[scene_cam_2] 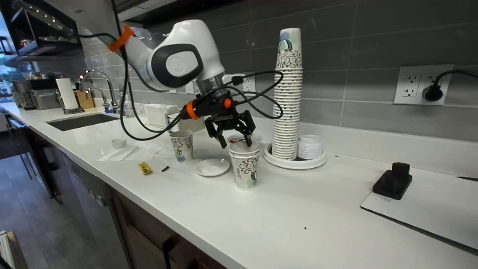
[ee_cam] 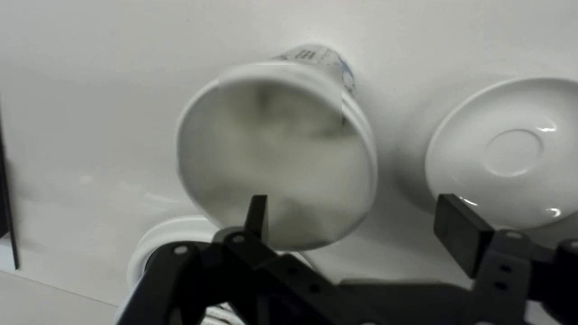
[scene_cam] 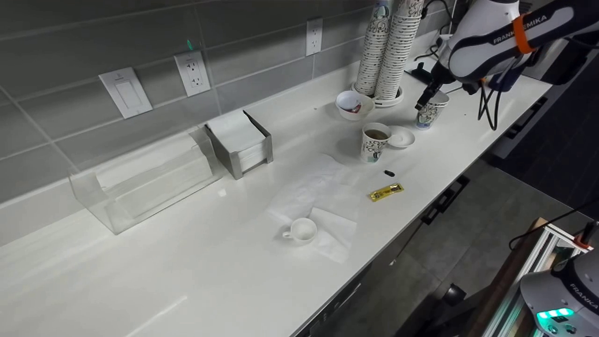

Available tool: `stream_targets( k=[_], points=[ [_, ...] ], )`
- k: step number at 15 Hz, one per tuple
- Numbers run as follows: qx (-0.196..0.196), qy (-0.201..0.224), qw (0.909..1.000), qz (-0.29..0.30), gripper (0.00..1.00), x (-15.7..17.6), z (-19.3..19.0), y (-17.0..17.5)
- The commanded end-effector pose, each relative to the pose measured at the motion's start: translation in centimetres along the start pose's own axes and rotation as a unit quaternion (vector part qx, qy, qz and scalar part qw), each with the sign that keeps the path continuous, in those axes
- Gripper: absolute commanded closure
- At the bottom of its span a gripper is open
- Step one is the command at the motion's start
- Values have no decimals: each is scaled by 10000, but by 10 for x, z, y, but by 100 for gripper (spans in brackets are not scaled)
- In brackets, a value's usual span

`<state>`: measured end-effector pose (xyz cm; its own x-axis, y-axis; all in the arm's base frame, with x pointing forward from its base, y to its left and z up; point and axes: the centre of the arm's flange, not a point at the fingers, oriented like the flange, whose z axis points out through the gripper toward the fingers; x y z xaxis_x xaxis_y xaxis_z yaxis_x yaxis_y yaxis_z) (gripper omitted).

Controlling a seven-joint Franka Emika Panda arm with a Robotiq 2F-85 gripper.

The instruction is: Put the cup on the cup lid

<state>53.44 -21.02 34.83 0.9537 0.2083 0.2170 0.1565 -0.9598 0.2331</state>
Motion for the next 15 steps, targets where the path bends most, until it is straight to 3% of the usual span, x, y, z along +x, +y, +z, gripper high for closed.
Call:
stream_targets(
  k=[1, 10, 15],
  points=[
    [107, -353, 9993, 5, 35, 16, 20, 27],
    [431, -756, 9961, 136, 98, 6, -8, 31],
    [551, -750, 9957, 34, 99, -8, -43, 24]
  ],
)
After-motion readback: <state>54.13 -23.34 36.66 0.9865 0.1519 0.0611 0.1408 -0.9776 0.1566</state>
